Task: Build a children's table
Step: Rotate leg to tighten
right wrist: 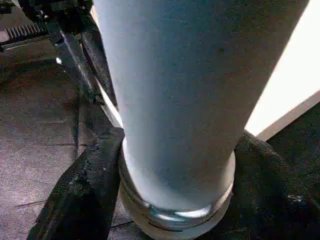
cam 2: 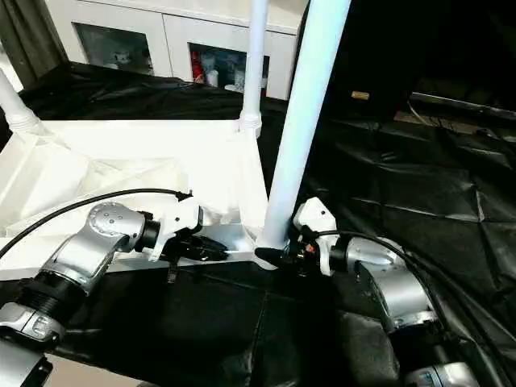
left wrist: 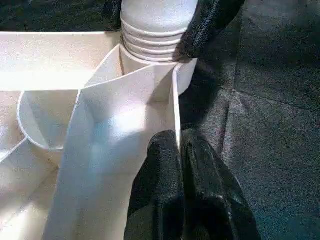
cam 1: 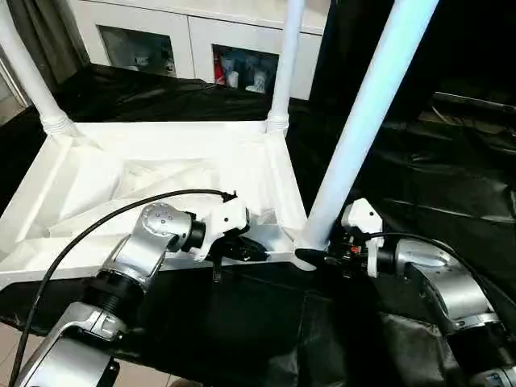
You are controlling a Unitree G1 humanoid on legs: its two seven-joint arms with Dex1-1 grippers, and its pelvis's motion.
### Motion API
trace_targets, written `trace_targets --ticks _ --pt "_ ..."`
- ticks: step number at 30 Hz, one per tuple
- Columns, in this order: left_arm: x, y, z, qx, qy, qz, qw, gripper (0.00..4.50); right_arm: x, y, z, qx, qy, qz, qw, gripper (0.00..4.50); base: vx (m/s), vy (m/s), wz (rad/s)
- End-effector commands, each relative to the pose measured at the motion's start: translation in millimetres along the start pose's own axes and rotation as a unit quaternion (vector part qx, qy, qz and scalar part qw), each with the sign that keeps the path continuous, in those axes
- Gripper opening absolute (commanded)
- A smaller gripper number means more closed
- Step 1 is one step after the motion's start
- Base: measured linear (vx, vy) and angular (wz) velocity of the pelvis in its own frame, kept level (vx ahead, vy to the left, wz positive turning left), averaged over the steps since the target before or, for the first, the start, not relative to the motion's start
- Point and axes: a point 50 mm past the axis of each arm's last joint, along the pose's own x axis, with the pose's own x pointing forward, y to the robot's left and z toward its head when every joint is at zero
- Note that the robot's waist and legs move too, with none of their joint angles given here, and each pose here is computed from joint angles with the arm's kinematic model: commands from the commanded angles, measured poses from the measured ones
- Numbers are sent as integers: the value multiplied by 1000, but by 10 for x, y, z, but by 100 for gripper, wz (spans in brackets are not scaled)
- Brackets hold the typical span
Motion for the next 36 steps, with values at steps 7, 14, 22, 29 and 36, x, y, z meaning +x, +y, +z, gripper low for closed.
trace_targets --ticks 7,14,22,29,36 --pt "221 162 11 -39 15 112 993 0 189 -97 -236 78 18 -158 984 275 0 0 0" --pt "527 262 155 -73 12 179 981 0 439 -203 -226 191 -25 -327 925 274 -22 3 0" --pt "851 226 393 -56 -6 174 983 0 742 -91 -100 173 -26 -325 929 344 0 0 0" --pt "740 222 303 -48 -5 154 987 0 558 -187 -29 116 -29 -274 954 378 0 0 0" --pt "505 152 173 -26 -11 83 996 0 182 -208 36 46 -40 -163 985 378 0 0 0"
